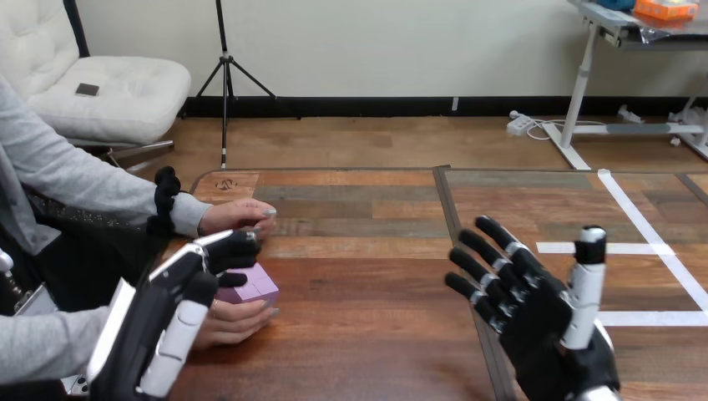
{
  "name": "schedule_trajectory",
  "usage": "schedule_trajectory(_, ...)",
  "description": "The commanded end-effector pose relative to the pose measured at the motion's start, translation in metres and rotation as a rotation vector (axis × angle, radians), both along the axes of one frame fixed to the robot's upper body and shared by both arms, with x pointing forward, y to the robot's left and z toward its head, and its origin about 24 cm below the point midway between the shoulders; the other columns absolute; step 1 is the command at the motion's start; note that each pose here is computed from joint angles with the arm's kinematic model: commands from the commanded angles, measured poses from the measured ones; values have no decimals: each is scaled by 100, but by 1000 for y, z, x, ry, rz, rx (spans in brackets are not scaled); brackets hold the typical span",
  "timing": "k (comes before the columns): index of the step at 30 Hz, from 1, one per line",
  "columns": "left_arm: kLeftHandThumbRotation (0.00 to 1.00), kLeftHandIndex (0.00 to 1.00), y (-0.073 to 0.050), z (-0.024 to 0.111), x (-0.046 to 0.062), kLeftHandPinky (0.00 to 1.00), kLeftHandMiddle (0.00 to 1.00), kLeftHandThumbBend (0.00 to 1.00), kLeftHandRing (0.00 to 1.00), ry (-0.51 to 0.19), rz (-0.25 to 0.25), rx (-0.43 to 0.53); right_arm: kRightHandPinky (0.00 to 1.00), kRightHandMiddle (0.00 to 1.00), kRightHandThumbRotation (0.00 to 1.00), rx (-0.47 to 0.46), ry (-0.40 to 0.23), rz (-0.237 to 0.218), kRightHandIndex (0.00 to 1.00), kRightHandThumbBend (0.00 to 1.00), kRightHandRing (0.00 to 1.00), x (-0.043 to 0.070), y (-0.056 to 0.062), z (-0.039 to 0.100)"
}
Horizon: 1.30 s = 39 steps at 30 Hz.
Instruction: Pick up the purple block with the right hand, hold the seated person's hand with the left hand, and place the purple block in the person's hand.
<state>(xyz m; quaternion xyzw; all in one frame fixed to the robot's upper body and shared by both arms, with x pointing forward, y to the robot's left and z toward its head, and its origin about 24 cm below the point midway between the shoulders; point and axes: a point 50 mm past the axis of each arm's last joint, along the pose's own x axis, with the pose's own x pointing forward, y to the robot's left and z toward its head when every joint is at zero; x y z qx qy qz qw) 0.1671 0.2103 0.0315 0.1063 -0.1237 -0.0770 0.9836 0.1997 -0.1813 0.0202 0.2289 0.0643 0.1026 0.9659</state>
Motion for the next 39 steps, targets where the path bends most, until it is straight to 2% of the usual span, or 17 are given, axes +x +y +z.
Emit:
schedule_trajectory(1, 100, 72, -11, 18, 6, 71, 74, 65, 75, -105, -10, -33, 90, 90, 98, -1, -104, -8, 89, 97, 89, 7, 4, 16)
schedule_trajectory(8, 100, 71, -19, 18, 3, 68, 72, 63, 73, -124, 6, -76, 91, 90, 96, 10, -129, -19, 90, 96, 90, 5, 3, 16)
schedule_trajectory(18, 100, 70, -25, 17, 3, 67, 72, 60, 72, -134, 24, -117, 89, 90, 96, 11, -165, -32, 90, 93, 89, 3, 3, 17)
schedule_trajectory(31, 100, 70, -26, 17, 5, 67, 72, 59, 73, -120, 25, -126, 88, 89, 95, 11, -185, -46, 89, 89, 88, 3, 4, 18)
schedule_trajectory(39, 100, 70, -26, 19, 5, 67, 72, 58, 73, -136, 30, -129, 89, 90, 95, 14, -192, -48, 89, 88, 89, 5, 5, 16)
